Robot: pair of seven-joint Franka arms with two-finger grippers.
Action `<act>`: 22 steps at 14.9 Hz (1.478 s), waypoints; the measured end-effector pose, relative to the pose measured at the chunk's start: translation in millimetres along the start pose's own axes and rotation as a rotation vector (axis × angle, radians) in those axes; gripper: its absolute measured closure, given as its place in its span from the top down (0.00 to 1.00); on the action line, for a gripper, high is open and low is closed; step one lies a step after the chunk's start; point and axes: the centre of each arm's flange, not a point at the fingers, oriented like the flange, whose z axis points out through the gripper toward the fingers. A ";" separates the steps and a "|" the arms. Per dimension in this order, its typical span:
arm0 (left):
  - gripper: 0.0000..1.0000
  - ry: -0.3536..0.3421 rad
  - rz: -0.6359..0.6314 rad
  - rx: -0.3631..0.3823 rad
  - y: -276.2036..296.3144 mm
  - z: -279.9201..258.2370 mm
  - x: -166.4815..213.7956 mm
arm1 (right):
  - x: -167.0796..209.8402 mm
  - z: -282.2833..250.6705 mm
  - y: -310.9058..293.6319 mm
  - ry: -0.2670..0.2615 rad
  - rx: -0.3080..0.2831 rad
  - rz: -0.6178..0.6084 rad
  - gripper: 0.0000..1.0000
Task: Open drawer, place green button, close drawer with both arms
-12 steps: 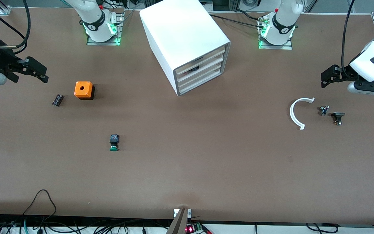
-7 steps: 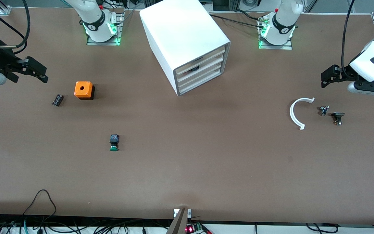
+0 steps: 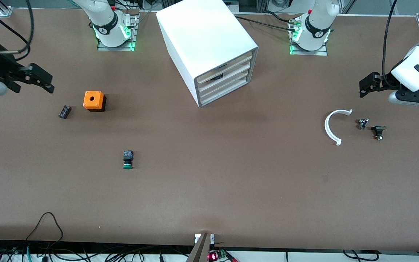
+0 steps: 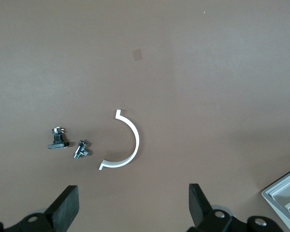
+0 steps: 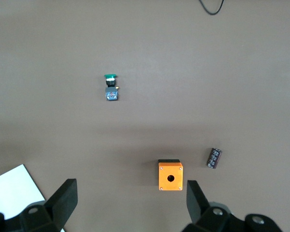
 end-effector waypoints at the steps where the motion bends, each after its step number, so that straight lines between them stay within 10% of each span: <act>1: 1.00 -0.016 0.001 -0.001 0.3 1.4 -1.7 | 5.0 12.4 -3.5 -0.022 -0.001 -0.006 1.00; 8: 1.00 -0.226 0.027 -0.090 19.2 18.7 -24.4 | 53.3 110.9 -38.5 -0.062 0.023 -0.051 1.00; 15: 1.00 -0.383 0.130 -0.448 64.6 65.1 -19.7 | 79.0 236.8 -47.7 -0.031 0.036 -0.052 1.00; 22: 1.00 -0.277 0.217 -0.751 111.2 158.9 5.6 | 82.1 336.5 -71.8 0.016 0.065 -0.078 1.00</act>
